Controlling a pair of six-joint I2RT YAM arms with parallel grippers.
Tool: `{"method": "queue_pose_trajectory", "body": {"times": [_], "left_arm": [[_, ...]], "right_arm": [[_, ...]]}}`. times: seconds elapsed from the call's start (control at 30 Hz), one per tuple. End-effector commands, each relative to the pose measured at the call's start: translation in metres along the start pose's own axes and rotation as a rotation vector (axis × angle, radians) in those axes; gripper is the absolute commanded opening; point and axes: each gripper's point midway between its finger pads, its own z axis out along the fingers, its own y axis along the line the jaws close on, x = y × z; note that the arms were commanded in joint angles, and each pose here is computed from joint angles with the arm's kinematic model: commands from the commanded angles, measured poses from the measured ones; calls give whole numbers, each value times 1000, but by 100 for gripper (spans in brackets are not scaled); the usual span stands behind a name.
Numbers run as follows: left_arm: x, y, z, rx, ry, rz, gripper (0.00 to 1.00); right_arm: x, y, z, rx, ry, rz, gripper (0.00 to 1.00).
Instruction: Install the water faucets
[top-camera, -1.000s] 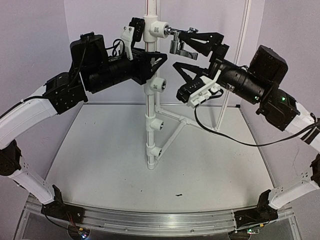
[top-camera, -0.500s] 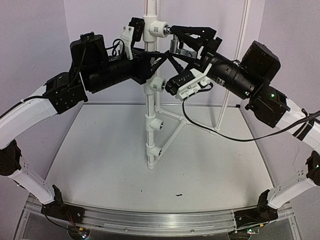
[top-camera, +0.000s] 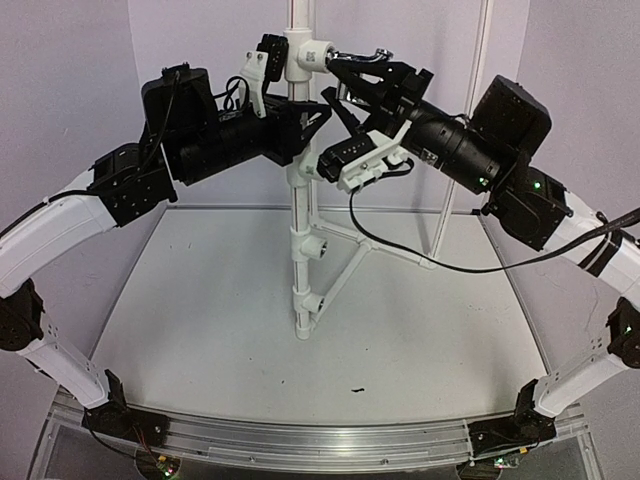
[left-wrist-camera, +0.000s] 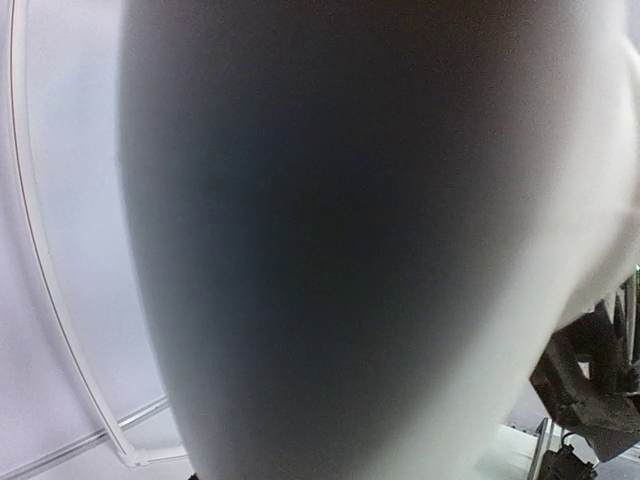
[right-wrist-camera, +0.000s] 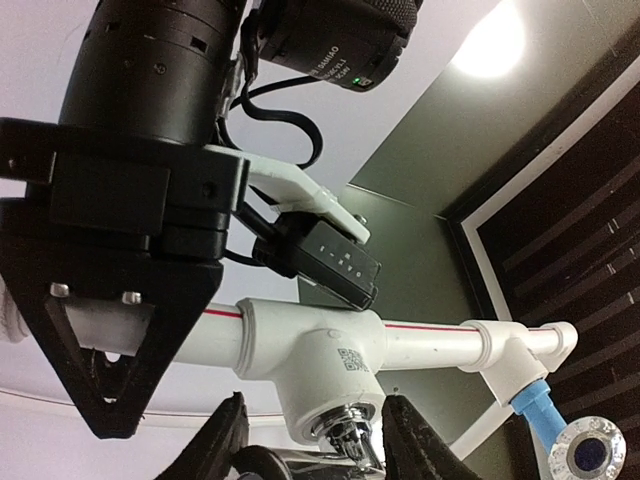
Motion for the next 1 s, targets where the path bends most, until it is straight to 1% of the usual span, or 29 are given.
{"method": "queue_pose_trajectory", "body": {"times": [0.0,0.1,0.13,0.17,0.23,0.3,0.37,0.43,0.53,0.7,0.83,0.87,0.9,0.93,0.97], "left_arm": [[175,-17,-11,30,591,-82,0],[175,-17,-11,30,591,-81,0],[175,-17,-11,30,591,-80,0],[175,-17,-11,30,590,-79,0],[175,-16,-11,29,590,-79,0],[175,-16,-11,28,592,-78,0],[175,-16,-13,32,591,-77,0],[176,-16,-14,31,592,-73,0],[175,-15,-18,30,591,-65,0],[174,-14,-22,30,588,-65,0],[174,-15,-22,36,590,-68,0],[175,-15,-22,37,591,-70,0],[174,-16,-23,40,591,-72,0],[174,-16,-23,41,590,-72,0],[173,-16,-24,40,587,-74,0]], "right_arm": [[41,-22,-8,17,172,152,35],[42,-18,-10,-4,178,247,29],[43,-18,-10,-13,180,282,26],[47,-16,-10,-29,201,328,22],[52,-17,-11,-48,227,411,19],[57,-22,-12,-55,244,518,11],[62,-31,-14,-52,260,662,5],[63,-31,-15,-68,268,779,0],[61,-35,-17,-79,260,957,0],[65,-43,-21,-49,288,1275,0],[77,-53,-18,49,332,1563,0],[77,-57,-16,59,319,1628,1],[72,-61,-14,48,284,1672,7],[64,-64,-14,20,237,1683,23],[57,-65,-15,-12,195,1654,44]]}}
